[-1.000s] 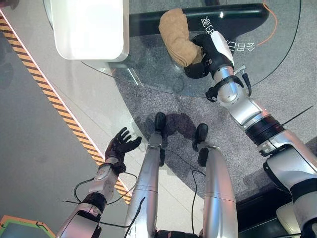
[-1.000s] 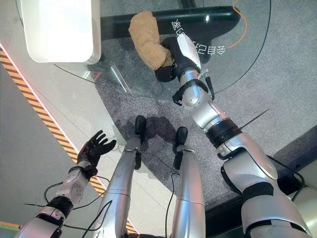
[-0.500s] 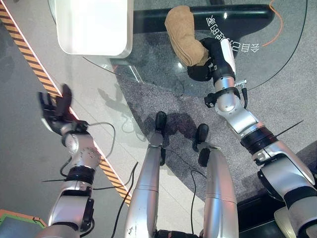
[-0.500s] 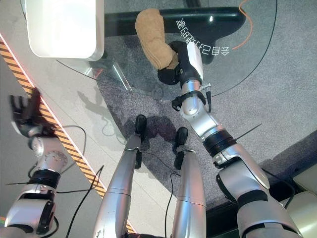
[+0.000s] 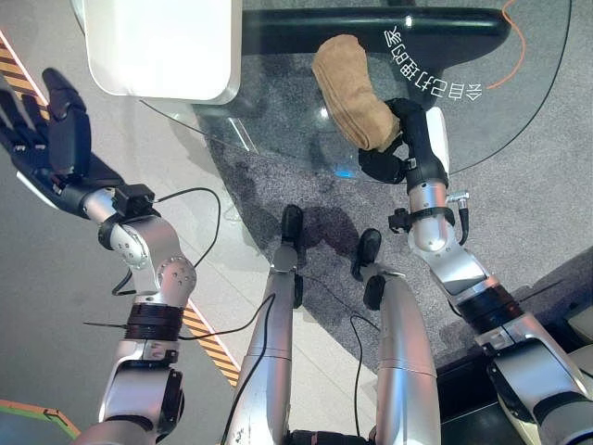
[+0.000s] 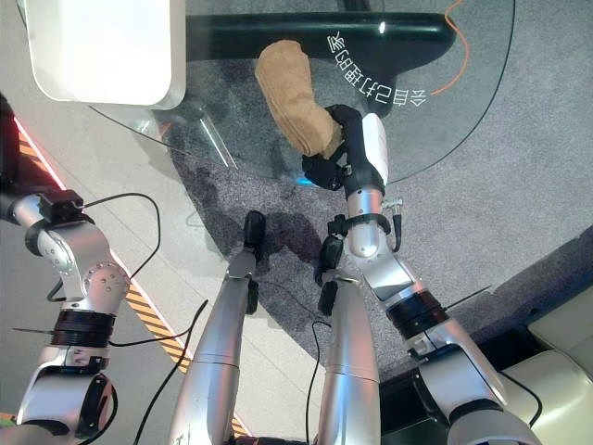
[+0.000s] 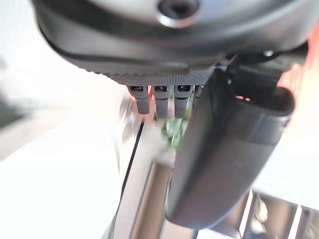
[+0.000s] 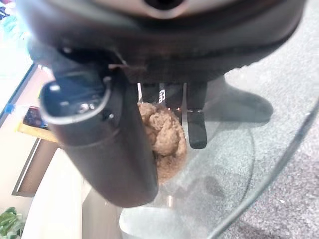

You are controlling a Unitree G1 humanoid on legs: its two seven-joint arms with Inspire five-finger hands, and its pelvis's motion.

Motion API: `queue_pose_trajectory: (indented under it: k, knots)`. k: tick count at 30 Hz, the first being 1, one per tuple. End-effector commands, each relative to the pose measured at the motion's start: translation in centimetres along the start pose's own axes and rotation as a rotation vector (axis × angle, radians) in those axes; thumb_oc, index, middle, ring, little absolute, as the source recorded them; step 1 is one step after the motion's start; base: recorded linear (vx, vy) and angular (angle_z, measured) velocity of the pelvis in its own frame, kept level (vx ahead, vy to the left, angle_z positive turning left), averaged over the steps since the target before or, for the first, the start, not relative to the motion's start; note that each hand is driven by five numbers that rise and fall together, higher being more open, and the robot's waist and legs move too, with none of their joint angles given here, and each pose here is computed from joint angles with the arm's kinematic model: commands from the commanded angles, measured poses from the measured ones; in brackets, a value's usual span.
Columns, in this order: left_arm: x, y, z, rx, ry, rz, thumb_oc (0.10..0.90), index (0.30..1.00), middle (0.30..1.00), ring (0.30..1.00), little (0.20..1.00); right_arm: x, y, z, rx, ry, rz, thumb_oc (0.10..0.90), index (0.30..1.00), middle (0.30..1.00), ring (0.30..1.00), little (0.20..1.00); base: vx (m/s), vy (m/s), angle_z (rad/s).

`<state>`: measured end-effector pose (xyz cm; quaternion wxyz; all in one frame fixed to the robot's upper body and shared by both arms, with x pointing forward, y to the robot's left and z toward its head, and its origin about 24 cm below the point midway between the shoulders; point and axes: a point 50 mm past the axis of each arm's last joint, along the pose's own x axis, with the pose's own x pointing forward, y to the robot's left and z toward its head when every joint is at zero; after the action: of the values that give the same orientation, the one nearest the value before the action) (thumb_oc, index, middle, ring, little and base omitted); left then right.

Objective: Wipe the table with a cloth and put it in the basket.

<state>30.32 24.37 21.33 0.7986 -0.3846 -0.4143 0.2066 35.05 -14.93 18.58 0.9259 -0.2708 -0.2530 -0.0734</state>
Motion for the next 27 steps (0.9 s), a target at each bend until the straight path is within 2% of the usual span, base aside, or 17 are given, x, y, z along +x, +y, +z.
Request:
queue_pose_trajectory:
  k: [1,12,27]
  knots:
    - [-0.7,-3.1,2.0,-0.024,-0.054,-0.303,0.8,0.9,0.9,0.9,0.9,-0.1,-2.2,9.0,0.155,-0.496,-0.097,0.1,0.3,0.3,0.3,0.2,0.0,0.0,0.0]
    - [-3.0,-4.6,0.0,-0.103,0.224,-0.541,0.8,0.9,0.9,0.9,0.9,-2.1,-4.0,11.4,0.196,-0.694,-0.12,0.1,0.3,0.3,0.3,0.2,0.0,0.0,0.0]
    - [-4.3,-5.8,-2.0,-0.254,0.465,-0.646,0.8,0.9,0.9,0.9,0.9,-2.8,-4.6,12.8,0.236,-0.781,-0.095,0.1,0.3,0.3,0.3,0.2,0.0,0.002,-0.01]
